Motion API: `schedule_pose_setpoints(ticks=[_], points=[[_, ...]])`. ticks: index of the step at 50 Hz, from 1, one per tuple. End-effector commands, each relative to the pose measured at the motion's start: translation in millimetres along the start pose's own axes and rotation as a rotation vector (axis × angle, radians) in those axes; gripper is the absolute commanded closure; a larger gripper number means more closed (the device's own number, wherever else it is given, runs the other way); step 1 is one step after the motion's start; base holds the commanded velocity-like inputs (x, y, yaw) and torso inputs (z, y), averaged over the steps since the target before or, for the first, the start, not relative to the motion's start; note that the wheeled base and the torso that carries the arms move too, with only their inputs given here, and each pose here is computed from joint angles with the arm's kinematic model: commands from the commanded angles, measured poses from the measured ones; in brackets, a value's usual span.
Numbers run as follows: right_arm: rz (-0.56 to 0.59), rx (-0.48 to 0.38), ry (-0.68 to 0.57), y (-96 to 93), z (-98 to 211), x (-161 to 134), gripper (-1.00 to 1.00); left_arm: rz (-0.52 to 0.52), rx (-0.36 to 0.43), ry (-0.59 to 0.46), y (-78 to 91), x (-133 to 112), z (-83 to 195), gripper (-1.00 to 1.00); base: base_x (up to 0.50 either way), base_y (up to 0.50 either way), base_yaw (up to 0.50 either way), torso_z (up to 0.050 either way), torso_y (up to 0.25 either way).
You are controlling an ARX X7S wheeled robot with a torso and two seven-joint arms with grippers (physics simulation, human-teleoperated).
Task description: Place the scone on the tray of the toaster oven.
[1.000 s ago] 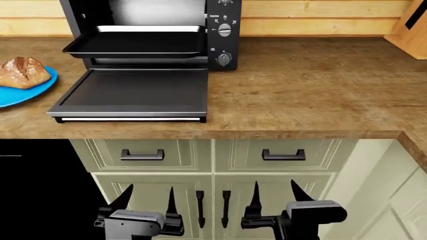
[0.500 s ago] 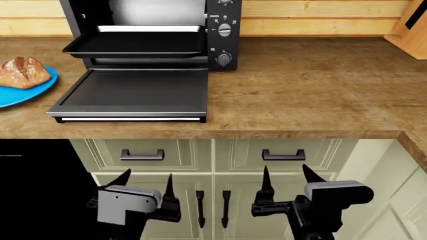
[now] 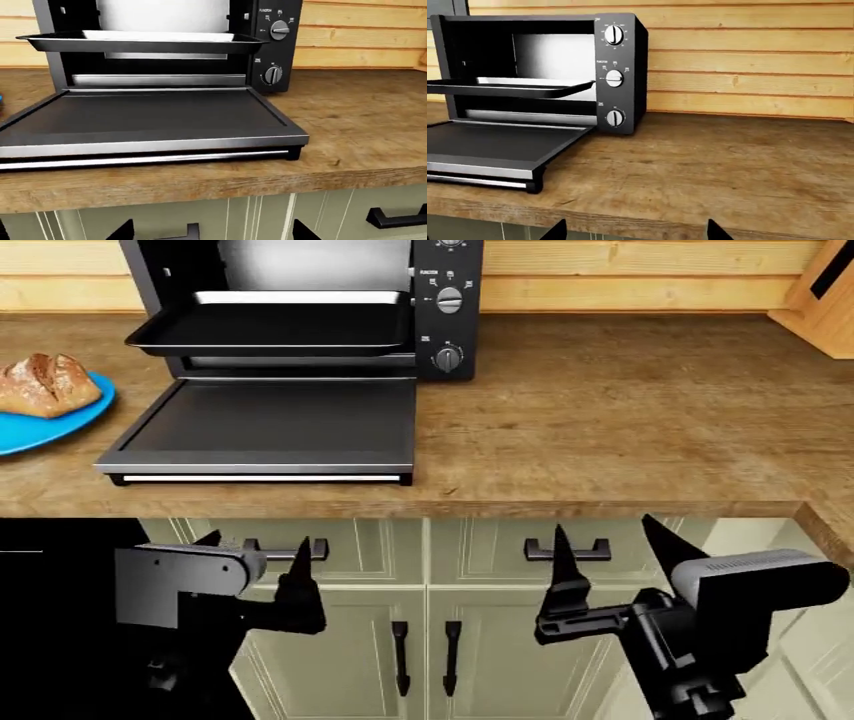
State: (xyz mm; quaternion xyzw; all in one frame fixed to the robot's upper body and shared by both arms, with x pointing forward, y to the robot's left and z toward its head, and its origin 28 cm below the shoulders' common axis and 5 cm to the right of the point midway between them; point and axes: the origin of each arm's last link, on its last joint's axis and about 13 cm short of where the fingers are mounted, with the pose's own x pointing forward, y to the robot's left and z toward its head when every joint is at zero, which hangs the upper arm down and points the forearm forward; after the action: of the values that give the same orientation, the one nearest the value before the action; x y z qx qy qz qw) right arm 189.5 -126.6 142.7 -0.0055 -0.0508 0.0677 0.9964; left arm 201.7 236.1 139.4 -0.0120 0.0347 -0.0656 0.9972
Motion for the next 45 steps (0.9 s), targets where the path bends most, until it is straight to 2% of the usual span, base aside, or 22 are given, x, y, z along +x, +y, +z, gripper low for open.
schedule_pose_setpoints(ticks=[1, 10, 14, 27, 33, 45], points=[[0.036, -0.039, -0.059, -5.1, 21.1, -6.2, -1.00, 0.100, 0.005, 0.008, 11.5, 2.9, 28.6, -1.00, 0.00, 0.00, 0.00, 0.000, 0.000], [0.026, -0.068, -0.084, -14.3, 37.9, -10.7, -1.00, 0.157, -0.023, 0.038, 10.9, 1.3, 55.1, -1.00, 0.00, 0.00, 0.00, 0.000, 0.000], [0.022, -0.069, -0.102, -16.2, 41.9, -14.0, -1.00, 0.212, 0.015, 0.004, 14.1, 9.2, 65.1, -1.00, 0.00, 0.00, 0.00, 0.000, 0.000], [0.033, -0.103, -0.115, -16.5, 51.9, -12.4, -1.00, 0.218, 0.036, -0.005, 13.4, 16.0, 77.1, -1.00, 0.00, 0.00, 0.00, 0.000, 0.000], [0.032, -0.116, -0.163, -18.5, 69.3, -12.8, -1.00, 0.222, 0.041, -0.010, 13.0, 16.6, 81.2, -1.00, 0.00, 0.00, 0.00, 0.000, 0.000], [0.060, -0.136, -0.191, -20.3, 81.3, -16.9, -1.00, 0.239, 0.046, -0.006, 12.4, 16.4, 107.0, -1.00, 0.00, 0.00, 0.00, 0.000, 0.000]])
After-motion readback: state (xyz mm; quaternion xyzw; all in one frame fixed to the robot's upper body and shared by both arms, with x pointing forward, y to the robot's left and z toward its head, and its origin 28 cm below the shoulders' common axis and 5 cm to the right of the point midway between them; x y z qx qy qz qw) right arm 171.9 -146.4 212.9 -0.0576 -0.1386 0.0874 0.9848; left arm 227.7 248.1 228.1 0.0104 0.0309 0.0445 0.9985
